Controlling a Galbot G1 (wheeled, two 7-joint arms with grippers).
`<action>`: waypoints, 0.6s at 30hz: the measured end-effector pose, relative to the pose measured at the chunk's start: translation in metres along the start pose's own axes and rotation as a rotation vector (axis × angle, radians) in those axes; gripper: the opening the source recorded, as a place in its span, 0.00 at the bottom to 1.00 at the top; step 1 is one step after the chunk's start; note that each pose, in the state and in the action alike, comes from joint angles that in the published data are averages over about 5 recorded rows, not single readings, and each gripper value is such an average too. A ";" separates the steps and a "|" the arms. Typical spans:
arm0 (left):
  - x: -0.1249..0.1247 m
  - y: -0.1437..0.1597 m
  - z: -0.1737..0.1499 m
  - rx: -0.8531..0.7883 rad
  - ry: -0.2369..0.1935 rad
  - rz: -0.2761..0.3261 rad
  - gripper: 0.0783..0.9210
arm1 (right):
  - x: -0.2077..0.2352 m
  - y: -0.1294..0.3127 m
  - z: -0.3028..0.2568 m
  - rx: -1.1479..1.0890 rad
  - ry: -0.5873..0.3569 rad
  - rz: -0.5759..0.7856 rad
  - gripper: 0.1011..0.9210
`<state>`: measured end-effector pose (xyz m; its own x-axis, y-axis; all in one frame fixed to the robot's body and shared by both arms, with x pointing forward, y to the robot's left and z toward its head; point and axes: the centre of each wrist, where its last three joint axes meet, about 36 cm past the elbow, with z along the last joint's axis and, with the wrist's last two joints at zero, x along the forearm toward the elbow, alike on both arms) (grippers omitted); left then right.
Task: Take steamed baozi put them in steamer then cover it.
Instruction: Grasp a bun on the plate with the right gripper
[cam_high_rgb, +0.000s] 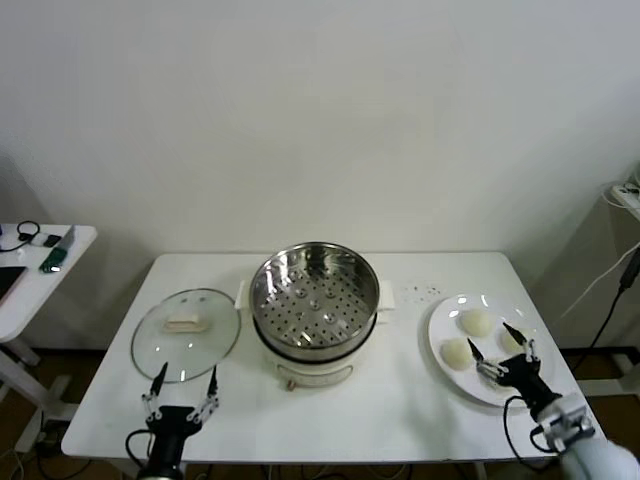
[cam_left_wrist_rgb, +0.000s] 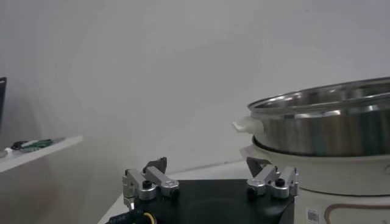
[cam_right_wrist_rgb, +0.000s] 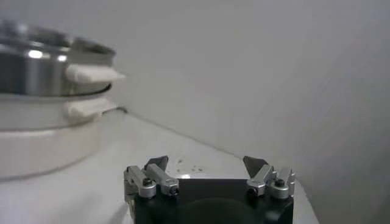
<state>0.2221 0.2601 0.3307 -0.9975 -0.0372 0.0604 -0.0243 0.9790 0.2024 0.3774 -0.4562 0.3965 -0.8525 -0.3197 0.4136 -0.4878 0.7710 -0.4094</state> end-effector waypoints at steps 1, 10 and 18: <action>0.001 0.001 0.000 -0.003 0.002 0.001 0.88 | -0.001 -0.012 -0.004 0.036 0.023 -0.030 0.88; 0.002 0.002 -0.001 -0.015 0.011 0.013 0.88 | -0.011 -0.107 -0.036 0.319 0.232 -0.269 0.88; -0.003 0.006 -0.001 -0.019 0.016 0.012 0.88 | -0.047 -0.161 -0.066 0.483 0.375 -0.426 0.88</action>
<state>0.2245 0.2661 0.3324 -0.9965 -0.0288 0.0785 -0.0109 0.9755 0.2197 0.5080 -0.5286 0.4969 -0.4916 -0.2611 0.8308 -0.8639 0.2667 -0.4273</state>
